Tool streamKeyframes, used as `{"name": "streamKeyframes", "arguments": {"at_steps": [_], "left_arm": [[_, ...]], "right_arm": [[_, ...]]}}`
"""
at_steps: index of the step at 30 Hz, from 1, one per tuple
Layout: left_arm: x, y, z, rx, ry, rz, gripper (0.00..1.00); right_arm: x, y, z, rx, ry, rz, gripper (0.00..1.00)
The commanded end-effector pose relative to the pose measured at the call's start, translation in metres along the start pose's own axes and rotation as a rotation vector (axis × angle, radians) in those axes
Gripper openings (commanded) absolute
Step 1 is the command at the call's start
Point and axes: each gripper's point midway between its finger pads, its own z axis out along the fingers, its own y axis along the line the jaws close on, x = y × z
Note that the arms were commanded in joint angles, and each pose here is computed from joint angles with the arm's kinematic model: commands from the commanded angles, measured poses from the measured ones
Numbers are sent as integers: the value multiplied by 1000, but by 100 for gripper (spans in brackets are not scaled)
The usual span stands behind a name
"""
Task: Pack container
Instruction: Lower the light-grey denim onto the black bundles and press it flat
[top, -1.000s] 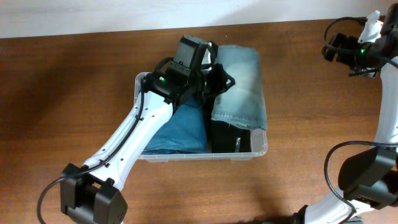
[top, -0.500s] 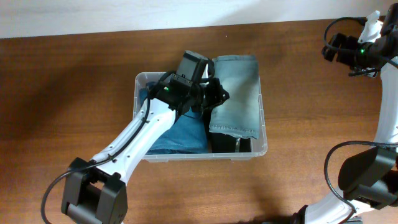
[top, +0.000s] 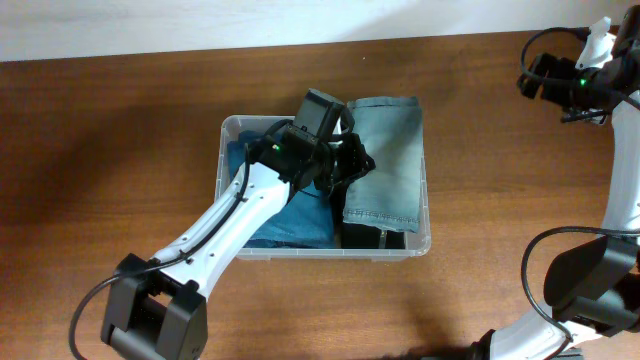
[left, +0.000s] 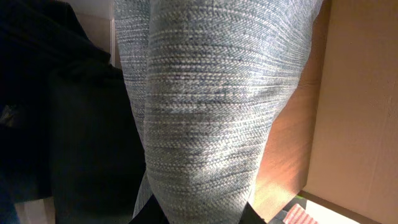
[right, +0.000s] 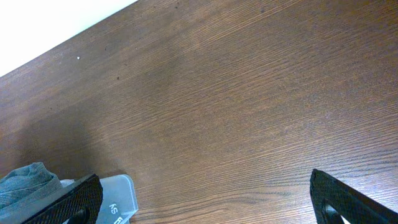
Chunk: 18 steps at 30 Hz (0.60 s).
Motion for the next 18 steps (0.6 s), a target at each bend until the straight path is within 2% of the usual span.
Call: {"name": "streamKeyframes", "arguments": {"at_steps": [1, 9, 13, 18], "left_arm": [[23, -21, -7, 79, 83, -18, 0], [18, -35, -32, 111, 32, 5, 1], [28, -23, -31, 61, 71, -25, 1], [27, -7, -30, -15, 53, -46, 1]], "right_arm": [[-6, 1, -5, -1, -20, -11, 98], [-6, 1, -5, -1, -20, -11, 98], [-6, 1, -5, -1, -20, -11, 98], [-6, 1, -5, -2, -20, -11, 99]]}}
